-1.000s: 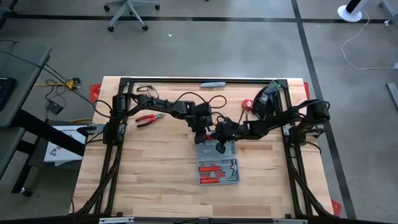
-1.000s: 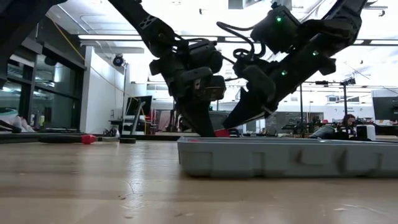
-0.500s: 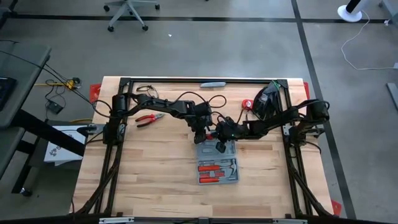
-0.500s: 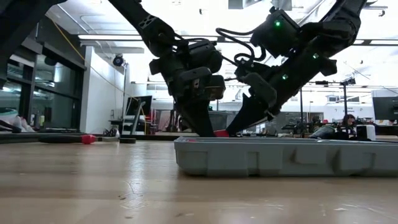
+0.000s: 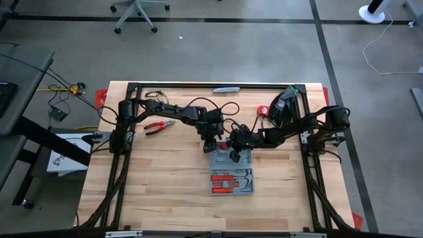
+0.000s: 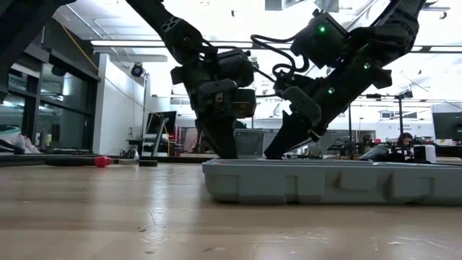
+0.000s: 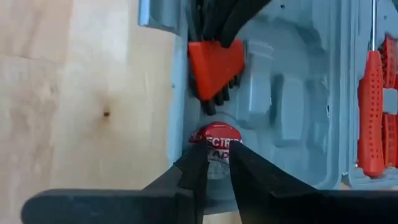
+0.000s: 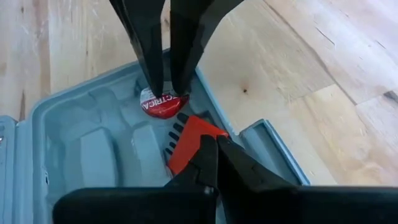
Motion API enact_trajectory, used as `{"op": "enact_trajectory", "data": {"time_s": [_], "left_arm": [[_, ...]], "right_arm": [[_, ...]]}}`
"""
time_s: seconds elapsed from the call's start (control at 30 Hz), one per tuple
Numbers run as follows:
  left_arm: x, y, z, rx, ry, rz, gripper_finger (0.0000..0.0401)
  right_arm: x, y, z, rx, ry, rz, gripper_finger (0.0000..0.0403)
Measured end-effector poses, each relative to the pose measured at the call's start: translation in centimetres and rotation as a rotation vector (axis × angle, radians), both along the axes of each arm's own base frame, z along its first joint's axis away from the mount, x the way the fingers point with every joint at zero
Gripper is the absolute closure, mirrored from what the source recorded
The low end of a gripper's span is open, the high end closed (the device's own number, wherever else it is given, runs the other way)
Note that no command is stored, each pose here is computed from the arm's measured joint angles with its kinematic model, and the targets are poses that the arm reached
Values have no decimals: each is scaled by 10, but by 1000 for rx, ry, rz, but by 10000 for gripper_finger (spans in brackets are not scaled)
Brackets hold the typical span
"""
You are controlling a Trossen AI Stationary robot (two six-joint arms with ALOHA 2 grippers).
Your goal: Prefit tool cases
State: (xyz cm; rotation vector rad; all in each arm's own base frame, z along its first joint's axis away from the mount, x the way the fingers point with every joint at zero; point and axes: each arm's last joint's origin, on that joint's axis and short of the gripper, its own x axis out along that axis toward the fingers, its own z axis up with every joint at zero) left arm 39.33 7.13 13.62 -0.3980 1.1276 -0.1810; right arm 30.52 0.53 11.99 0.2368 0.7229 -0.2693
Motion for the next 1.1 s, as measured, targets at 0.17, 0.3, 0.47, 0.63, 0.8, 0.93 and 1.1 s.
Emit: {"op": "enact_trajectory", "data": {"time_s": [0.17,0.3,0.47,0.63,0.8,0.93,1.1], "left_arm": [[6,2,8,37,-30,0,341],[12,4,16,94,-60,2,341],[21,4,22,165,-131,24,341],[28,-4,25,218,-196,22,341],[31,-10,17,220,-204,6,341],[34,-12,3,204,-181,1,341],[36,-14,-6,189,-170,-10,341]], "right_arm": [[0,1,0,-1,0,0,403],[0,3,0,9,-2,-5,403],[-2,10,8,-25,-23,10,403],[-5,11,14,-62,-23,-17,403],[-8,9,11,-66,24,-27,403],[-12,7,8,-91,64,-79,403],[-14,7,7,-95,97,-95,403]]}}
